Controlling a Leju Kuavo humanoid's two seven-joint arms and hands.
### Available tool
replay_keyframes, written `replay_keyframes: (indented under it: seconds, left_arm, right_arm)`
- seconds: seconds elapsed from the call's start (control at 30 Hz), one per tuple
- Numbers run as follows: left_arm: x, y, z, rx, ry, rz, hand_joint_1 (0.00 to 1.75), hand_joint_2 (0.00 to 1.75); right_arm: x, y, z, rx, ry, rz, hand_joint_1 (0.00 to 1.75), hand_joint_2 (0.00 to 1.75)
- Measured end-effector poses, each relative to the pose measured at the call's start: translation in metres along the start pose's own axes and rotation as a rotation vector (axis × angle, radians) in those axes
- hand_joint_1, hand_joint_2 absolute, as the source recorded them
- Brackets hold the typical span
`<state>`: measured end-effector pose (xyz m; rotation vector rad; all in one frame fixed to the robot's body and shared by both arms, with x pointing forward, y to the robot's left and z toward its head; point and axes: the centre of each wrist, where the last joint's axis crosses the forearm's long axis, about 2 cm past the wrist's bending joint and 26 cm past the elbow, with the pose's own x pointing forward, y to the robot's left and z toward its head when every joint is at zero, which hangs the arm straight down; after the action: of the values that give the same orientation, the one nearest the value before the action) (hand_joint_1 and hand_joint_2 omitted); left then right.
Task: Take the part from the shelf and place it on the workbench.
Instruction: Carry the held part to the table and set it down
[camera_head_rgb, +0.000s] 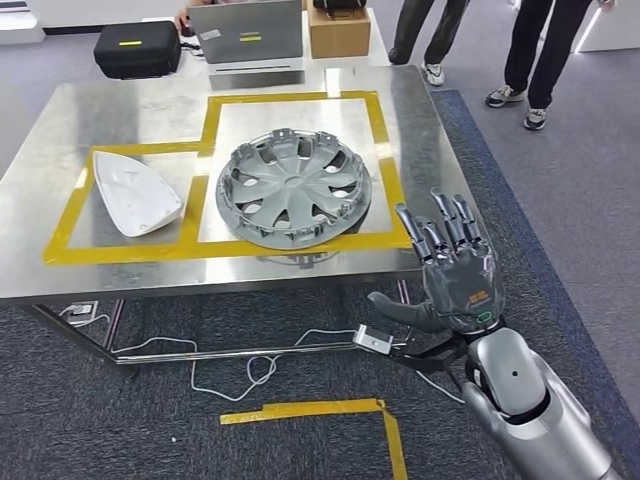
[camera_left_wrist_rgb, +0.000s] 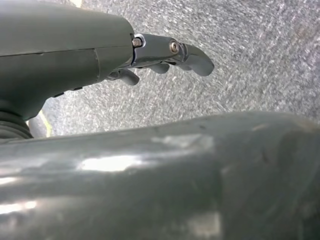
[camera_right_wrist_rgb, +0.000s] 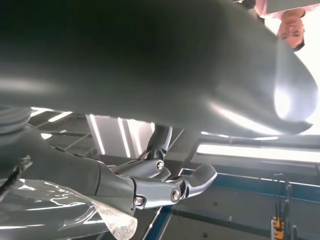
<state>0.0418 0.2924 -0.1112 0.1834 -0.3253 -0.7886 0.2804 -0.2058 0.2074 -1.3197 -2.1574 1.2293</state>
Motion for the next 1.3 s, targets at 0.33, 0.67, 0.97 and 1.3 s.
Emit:
replay_keyframes:
  seconds: [0.33,0.67,0.97,1.3]
  left_arm:
    - [-0.003,-0.002,0.001,0.01,0.011,0.023,0.0,0.0]
    - [-0.013,-0.013,0.005,0.087,0.1,0.382,0.0,0.0]
    - [0.038,-0.034,0.018,0.066,0.158,0.475,0.0,0.0]
    - [0.043,-0.028,0.022,0.152,0.066,0.515,0.0,0.0]
  right_arm:
    - [-0.004,0.001,0.017,0.039,0.078,-0.011,0.0,0.0]
    - [-0.012,-0.006,0.133,0.193,0.409,-0.015,0.0,0.0]
    - [-0.01,0.002,0.216,0.5,0.806,-0.189,0.0,0.0]
    - [0.015,0.051,0.352,0.912,1.422,-0.517,0.0,0.0]
